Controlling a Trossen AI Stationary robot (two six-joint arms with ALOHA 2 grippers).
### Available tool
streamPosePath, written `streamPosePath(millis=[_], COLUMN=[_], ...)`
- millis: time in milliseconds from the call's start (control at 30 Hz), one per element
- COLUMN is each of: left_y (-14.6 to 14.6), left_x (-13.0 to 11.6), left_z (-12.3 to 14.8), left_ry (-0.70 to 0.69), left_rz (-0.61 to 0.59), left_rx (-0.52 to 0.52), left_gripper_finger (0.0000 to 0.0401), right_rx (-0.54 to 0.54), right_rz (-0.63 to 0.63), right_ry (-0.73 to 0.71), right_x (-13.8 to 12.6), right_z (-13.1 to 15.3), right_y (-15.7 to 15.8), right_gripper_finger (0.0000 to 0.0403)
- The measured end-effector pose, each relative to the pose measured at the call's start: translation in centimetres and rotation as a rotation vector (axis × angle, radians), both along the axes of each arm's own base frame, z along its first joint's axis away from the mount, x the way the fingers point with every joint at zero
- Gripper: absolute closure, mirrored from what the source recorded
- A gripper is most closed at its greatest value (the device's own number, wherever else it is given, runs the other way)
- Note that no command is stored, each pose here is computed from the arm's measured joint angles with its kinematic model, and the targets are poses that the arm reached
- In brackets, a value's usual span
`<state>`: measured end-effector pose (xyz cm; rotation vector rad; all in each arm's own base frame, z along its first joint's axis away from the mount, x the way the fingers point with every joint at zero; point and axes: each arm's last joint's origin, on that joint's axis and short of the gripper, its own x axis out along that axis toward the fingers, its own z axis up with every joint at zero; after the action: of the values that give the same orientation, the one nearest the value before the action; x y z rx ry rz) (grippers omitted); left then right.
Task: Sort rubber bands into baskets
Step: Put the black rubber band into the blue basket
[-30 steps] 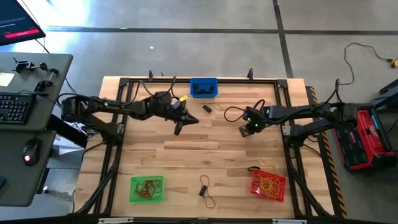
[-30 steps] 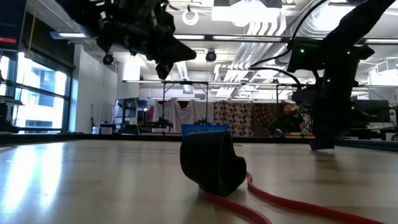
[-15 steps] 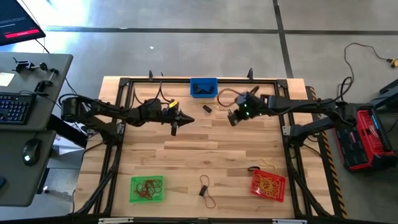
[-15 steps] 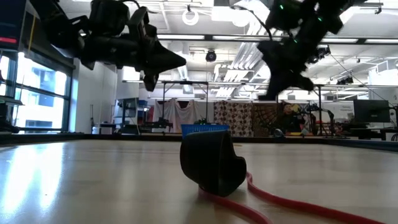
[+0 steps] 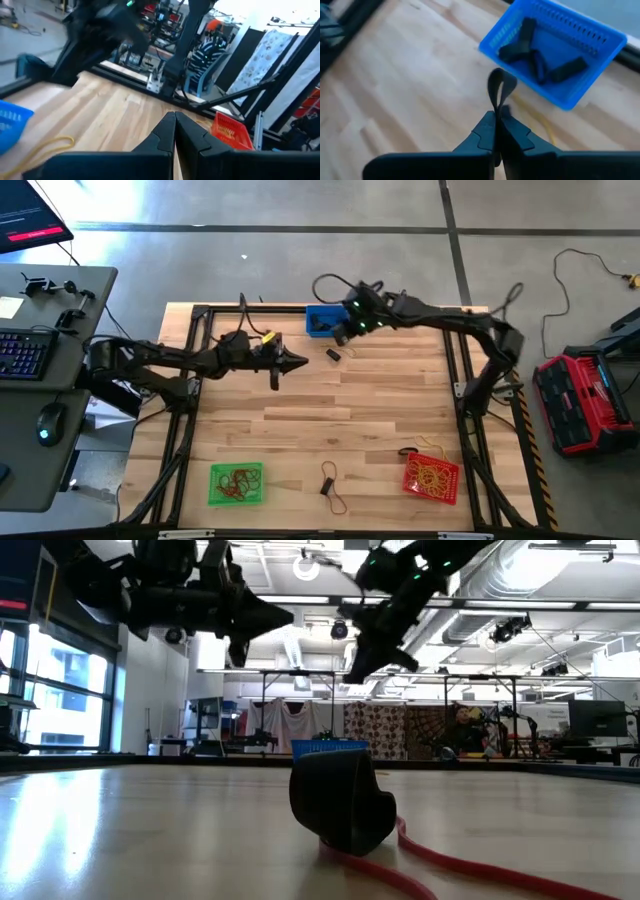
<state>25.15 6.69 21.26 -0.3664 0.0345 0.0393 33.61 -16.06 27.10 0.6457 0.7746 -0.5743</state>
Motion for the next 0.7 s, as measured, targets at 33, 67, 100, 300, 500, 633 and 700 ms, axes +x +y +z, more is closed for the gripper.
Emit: streamPosePath(millis=[33, 67, 100, 300, 500, 633, 700], left_y=[0.1, 0.2, 0.3, 0.7, 0.6, 0.6, 0.7], left_x=[-0.2, -0.4, -0.6, -1.7, -2.0, -2.0, -2.0], left_z=[0.3, 0.5, 0.6, 1.2, 1.7, 1.6, 1.5], left_ry=[-0.002, 0.0, 0.004, 0.047, 0.031, 0.035, 0.044], left_rz=[0.007, 0.012, 0.02, 0.044, 0.053, 0.062, 0.092], left_rx=[0.007, 0.014, 0.019, 0.045, 0.069, 0.063, 0.062], left_gripper_finger=[0.0401, 0.0401, 0.0401, 0.0401, 0.0401, 0.0401, 0.0401], right_rx=[-0.003, -0.005, -0.005, 0.016, 0.039, 0.049, 0.051], right_rz=[0.003, 0.004, 0.005, -0.007, -0.032, -0.036, -0.041], right_ry=[0.014, 0.026, 0.038, 0.087, 0.125, 0.148, 0.15], right_x=[0.5, 1.0, 1.4, 3.5, 4.7, 4.8, 4.7], right_z=[-0.1, -0.2, -0.4, -2.3, -4.9, -5.9, -6.1], right_y=[-0.7, -1.3, -1.9, -5.0, -7.2, -7.7, -8.0], right_gripper_finger=[0.0402, 0.0402, 0.0402, 0.0402, 0.0403, 0.0403, 0.0403])
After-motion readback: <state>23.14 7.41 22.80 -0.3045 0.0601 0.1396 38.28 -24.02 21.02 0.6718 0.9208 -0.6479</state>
